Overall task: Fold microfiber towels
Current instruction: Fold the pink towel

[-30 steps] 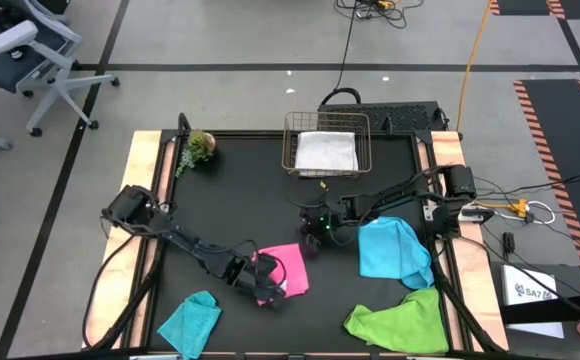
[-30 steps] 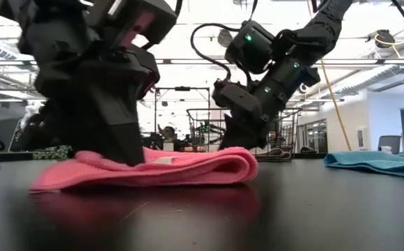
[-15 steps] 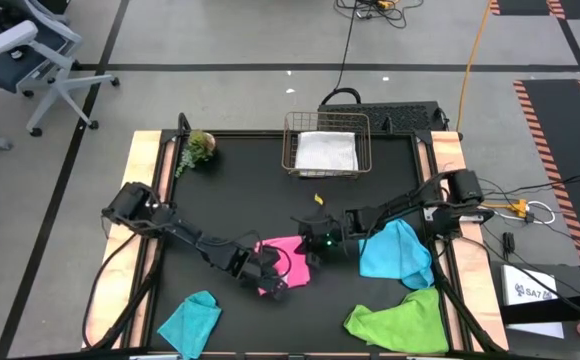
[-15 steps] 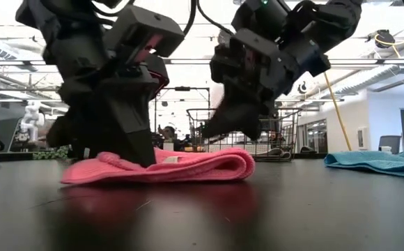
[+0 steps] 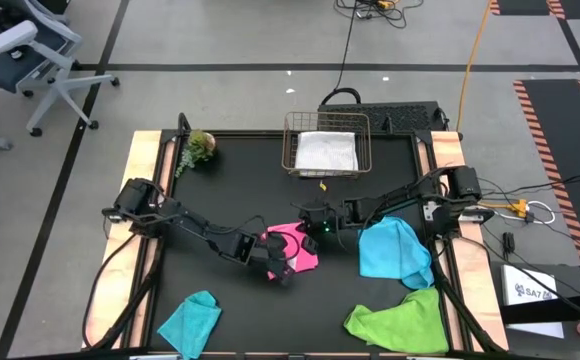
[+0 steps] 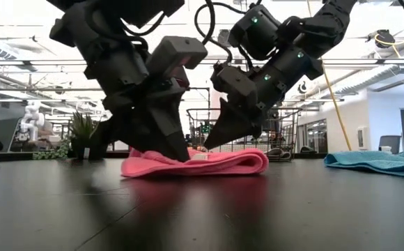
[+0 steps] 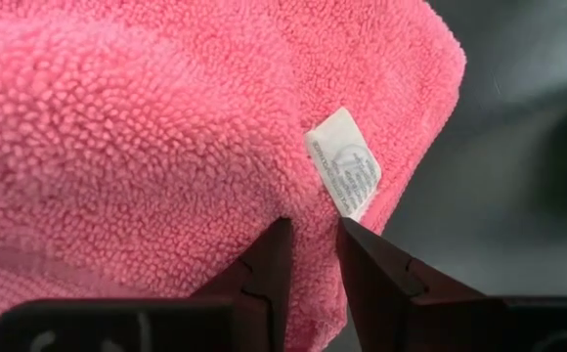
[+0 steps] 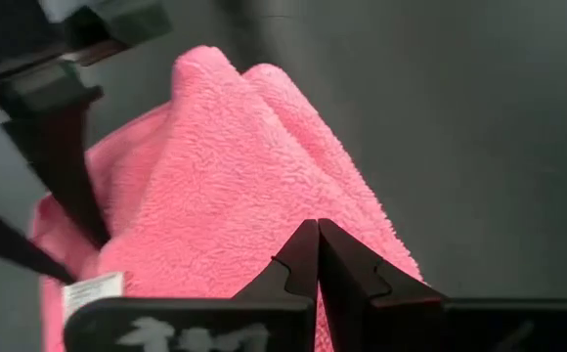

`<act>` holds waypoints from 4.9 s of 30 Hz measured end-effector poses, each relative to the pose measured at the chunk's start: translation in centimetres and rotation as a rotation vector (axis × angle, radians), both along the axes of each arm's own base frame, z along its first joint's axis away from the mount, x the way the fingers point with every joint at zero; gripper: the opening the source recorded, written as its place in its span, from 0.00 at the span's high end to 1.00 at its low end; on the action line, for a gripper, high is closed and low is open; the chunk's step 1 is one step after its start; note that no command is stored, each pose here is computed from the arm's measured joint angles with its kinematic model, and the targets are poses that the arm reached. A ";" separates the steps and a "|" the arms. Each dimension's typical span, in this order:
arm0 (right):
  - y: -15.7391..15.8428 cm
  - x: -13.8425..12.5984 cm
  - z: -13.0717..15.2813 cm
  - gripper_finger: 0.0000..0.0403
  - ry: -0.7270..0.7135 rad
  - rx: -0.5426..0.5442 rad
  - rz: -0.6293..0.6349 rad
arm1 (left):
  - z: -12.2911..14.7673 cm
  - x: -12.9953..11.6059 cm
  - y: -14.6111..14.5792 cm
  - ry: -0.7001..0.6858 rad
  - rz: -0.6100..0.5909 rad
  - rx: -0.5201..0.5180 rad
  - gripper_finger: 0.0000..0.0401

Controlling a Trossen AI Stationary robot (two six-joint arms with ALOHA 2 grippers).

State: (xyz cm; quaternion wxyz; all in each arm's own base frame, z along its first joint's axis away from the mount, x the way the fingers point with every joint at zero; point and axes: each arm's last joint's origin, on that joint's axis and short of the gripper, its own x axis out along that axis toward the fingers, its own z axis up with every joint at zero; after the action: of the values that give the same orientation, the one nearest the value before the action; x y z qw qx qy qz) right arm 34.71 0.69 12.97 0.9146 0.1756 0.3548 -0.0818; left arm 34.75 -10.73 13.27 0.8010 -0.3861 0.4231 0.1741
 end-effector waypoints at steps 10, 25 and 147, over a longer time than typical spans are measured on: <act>-0.8 -1.2 -2.2 1.00 0.071 0.003 -0.046 | 0.1 0.5 1.2 -0.016 0.026 0.014 0.78; -2.8 -3.5 -4.2 1.00 0.078 0.055 -0.141 | -0.1 -0.8 -2.0 0.045 -0.042 -0.113 0.78; -2.9 -2.9 -3.7 1.00 -0.019 0.132 -0.215 | 0.4 -0.6 -2.0 0.105 -0.909 0.939 0.78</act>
State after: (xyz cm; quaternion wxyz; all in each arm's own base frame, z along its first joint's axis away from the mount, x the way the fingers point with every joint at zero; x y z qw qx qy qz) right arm 31.83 -2.18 9.26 0.8904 0.2733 0.3296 -0.1544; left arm 34.13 -12.69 13.64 0.8566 0.2308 0.4615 0.0030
